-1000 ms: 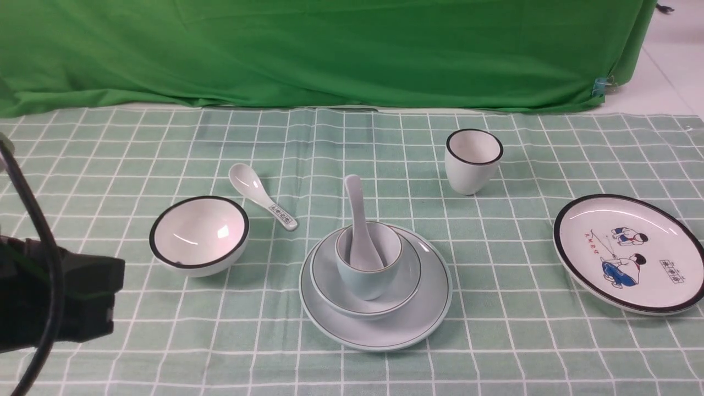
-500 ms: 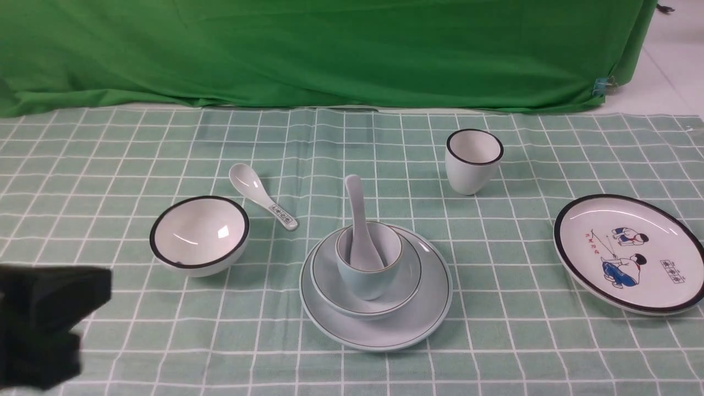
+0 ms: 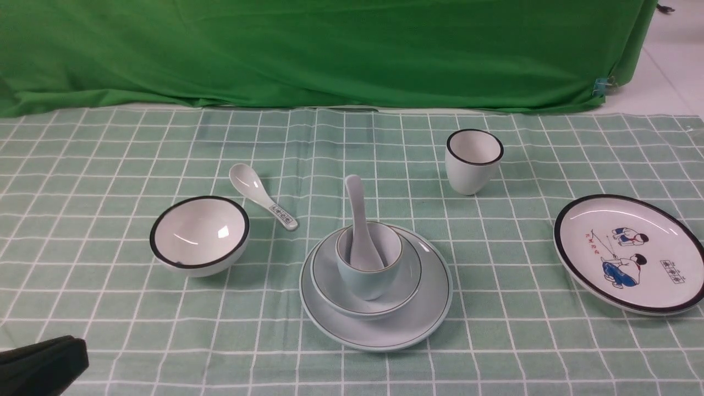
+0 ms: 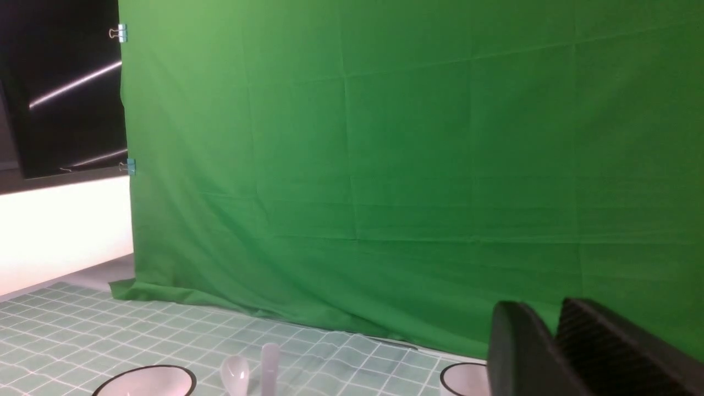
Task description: Place the bowls on the plates on the blue tablecloth, put the cups on the bowls, and place the spoons in the cups.
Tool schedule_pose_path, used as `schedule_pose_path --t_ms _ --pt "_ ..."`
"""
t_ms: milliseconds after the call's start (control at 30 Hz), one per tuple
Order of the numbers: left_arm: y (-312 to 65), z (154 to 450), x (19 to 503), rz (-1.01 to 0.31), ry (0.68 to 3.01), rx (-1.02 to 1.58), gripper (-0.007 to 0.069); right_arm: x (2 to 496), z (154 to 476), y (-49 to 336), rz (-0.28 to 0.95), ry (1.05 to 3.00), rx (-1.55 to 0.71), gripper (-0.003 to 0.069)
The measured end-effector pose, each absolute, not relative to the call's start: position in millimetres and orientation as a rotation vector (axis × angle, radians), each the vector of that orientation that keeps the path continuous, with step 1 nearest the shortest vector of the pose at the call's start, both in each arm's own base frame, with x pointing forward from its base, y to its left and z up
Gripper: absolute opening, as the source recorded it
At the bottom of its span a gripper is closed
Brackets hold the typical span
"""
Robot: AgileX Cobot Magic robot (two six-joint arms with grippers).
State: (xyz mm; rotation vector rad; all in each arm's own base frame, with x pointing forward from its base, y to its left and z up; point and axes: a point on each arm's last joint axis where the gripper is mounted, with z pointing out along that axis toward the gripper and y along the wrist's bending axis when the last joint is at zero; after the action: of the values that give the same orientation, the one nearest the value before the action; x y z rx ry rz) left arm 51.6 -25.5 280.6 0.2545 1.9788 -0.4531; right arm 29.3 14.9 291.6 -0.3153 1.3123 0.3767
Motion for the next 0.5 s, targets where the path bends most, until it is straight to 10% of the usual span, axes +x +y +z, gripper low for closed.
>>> schedule_pose_path --t_ms 500 --pt "-20.5 281.5 51.2 -0.346 1.605 0.222 0.0013 29.3 291.6 14.9 0.377 1.312 -0.315 0.0176"
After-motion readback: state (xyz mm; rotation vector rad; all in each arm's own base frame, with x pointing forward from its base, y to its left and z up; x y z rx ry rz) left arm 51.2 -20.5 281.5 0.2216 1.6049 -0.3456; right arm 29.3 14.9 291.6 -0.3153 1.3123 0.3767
